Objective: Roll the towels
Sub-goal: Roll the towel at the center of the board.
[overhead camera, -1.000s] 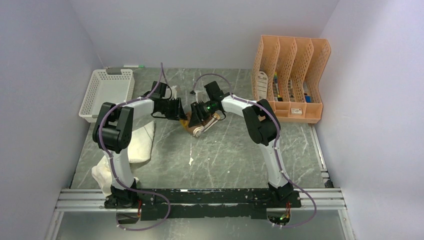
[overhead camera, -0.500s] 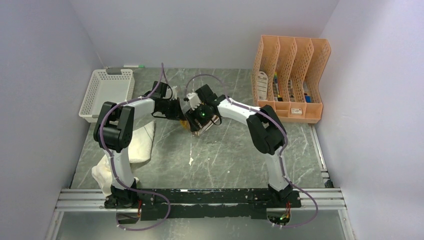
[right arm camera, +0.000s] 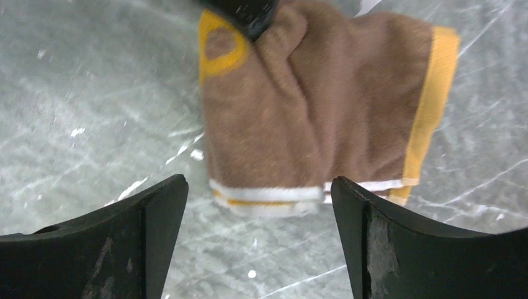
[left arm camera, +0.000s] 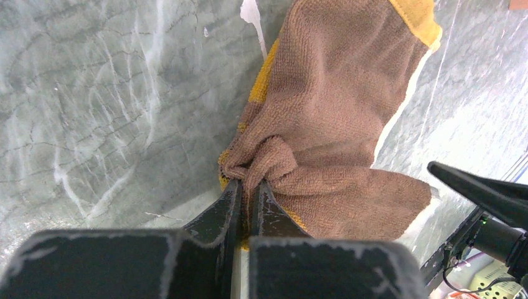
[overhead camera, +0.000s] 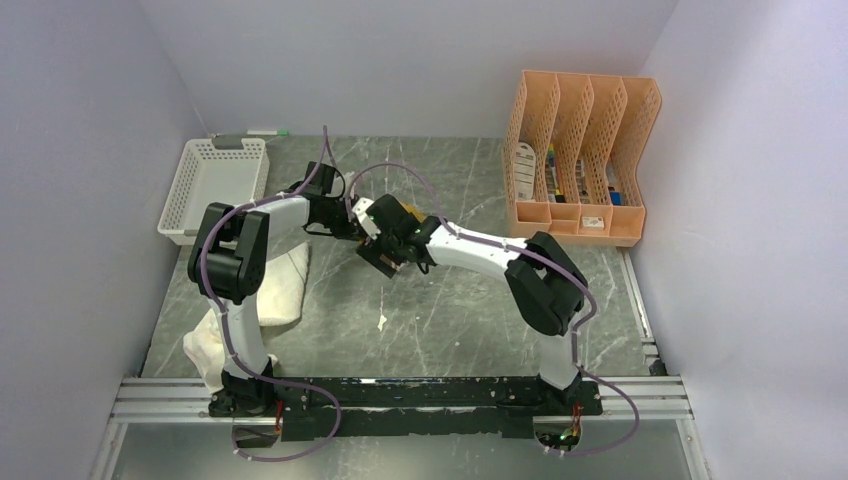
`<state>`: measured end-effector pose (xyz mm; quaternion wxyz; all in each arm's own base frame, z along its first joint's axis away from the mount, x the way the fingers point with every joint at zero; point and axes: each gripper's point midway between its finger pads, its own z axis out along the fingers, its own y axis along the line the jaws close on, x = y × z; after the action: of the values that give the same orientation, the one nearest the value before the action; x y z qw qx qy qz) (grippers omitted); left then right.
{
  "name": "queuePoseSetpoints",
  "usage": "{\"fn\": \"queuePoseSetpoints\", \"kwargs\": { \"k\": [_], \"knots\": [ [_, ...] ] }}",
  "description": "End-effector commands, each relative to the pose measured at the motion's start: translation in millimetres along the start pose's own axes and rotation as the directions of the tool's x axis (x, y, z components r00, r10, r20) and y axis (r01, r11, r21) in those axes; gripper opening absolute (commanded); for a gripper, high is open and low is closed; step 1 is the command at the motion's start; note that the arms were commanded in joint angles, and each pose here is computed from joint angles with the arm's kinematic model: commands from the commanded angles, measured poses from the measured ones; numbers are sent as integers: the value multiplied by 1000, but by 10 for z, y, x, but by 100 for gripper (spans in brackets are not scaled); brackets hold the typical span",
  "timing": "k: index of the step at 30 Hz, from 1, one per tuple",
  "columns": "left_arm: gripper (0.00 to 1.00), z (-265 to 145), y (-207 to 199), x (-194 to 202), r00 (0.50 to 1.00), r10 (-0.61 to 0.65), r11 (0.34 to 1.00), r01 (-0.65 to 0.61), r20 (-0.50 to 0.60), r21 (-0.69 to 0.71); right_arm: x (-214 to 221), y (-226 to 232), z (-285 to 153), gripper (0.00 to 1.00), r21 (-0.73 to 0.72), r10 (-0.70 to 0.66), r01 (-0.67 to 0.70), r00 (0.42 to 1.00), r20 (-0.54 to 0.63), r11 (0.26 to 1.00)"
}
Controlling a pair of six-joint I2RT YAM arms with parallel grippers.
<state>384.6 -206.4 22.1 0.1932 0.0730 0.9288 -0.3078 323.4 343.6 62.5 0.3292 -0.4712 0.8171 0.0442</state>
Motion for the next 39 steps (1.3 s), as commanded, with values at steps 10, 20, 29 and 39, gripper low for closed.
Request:
{"fn": "queuePoseSetpoints", "kwargs": {
  "k": [10, 20, 29, 39],
  "knots": [
    [7, 82, 115, 172, 998, -9, 999, 7, -64, -41, -272, -111, 230, 91, 163, -123, 126, 992, -25, 978],
    [7, 125, 137, 215, 996, -19, 999, 15, -86, -39, -125, 92, 257, 88, 131, -106, 115, 992, -70, 985],
    [7, 130, 160, 235, 995, -22, 999, 17, -96, -47, 108, 130, 453, 85, 141, -86, 106, 987, -139, 984],
    [7, 147, 183, 275, 993, -30, 998, 25, -117, -49, 155, 249, 546, 46, 95, -48, 62, 989, -142, 994]
  ]
}}
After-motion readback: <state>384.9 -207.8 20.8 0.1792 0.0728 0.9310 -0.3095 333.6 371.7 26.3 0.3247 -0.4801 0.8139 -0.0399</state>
